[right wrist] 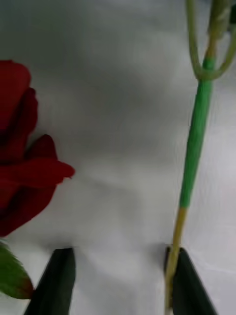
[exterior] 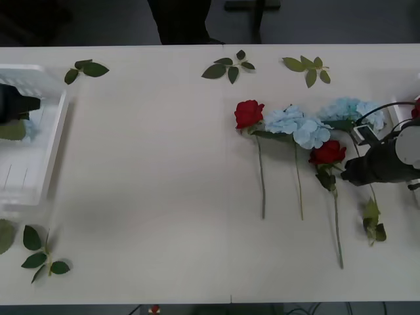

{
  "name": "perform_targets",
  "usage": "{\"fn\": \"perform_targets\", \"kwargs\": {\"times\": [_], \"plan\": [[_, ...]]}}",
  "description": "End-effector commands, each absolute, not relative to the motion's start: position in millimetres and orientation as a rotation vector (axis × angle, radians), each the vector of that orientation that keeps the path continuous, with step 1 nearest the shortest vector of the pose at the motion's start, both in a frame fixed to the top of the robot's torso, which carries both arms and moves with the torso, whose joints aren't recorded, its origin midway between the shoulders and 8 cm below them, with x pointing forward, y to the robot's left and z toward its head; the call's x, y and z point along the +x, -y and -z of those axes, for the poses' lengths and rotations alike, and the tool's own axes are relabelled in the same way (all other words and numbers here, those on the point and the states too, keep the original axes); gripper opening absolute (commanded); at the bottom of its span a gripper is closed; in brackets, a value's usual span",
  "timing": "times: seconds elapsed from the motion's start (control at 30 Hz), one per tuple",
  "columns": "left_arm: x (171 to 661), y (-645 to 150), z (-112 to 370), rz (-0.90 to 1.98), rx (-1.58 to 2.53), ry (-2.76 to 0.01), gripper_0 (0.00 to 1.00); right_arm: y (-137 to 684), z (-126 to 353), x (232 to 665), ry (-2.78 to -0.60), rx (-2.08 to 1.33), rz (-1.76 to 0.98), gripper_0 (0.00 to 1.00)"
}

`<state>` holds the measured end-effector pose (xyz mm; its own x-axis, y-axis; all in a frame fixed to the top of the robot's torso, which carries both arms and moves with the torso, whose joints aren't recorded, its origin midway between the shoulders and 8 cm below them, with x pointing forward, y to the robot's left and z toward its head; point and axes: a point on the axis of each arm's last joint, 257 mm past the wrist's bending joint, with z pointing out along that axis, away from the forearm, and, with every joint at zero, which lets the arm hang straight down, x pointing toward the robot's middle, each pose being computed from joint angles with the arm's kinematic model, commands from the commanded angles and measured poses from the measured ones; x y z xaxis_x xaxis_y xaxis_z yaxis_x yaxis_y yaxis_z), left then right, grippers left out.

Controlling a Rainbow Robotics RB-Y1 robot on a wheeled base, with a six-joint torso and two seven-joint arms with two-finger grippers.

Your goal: Place the red flowers into the right box and the blue flowers into the left box. If a person shows an open palm, hand one flower to the person first, then continue sorting.

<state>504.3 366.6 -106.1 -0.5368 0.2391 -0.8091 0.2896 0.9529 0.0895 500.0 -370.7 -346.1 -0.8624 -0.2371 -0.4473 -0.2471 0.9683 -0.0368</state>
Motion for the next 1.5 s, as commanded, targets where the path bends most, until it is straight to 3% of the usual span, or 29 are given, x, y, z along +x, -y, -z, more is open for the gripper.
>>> {"fn": "perform_targets", "kwargs": {"times": [0.03, 0.33, 0.73, 1.1, 1.37, 1.5], "plan": [[491, -333, 101, 0.122, 0.606, -2.082, 0.69, 360, 325, 518, -2.597, -0.393, -0.040, 0.00], [450, -263, 103, 0.383, 0.974, -1.850, 0.71, 360, 313, 528, -2.552, -0.361, -0.072, 0.00], [412, -175, 122, 0.522, 1.297, -1.553, 0.73, 373, 203, 539, -2.281, -0.501, -0.206, 0.00], [408, -124, 131, 0.625, 1.283, -1.500, 0.80, 229, 109, 488, -1.891, -0.770, -0.866, 0.00], [405, -93, 135, 0.748, 1.200, -1.475, 0.98, 146, 61, 451, -1.688, -0.879, -1.109, 0.00], [401, -68, 141, 0.864, 1.128, -1.465, 1.00, 120, 48, 443, -1.632, -0.885, -1.168, 0.00]]}}
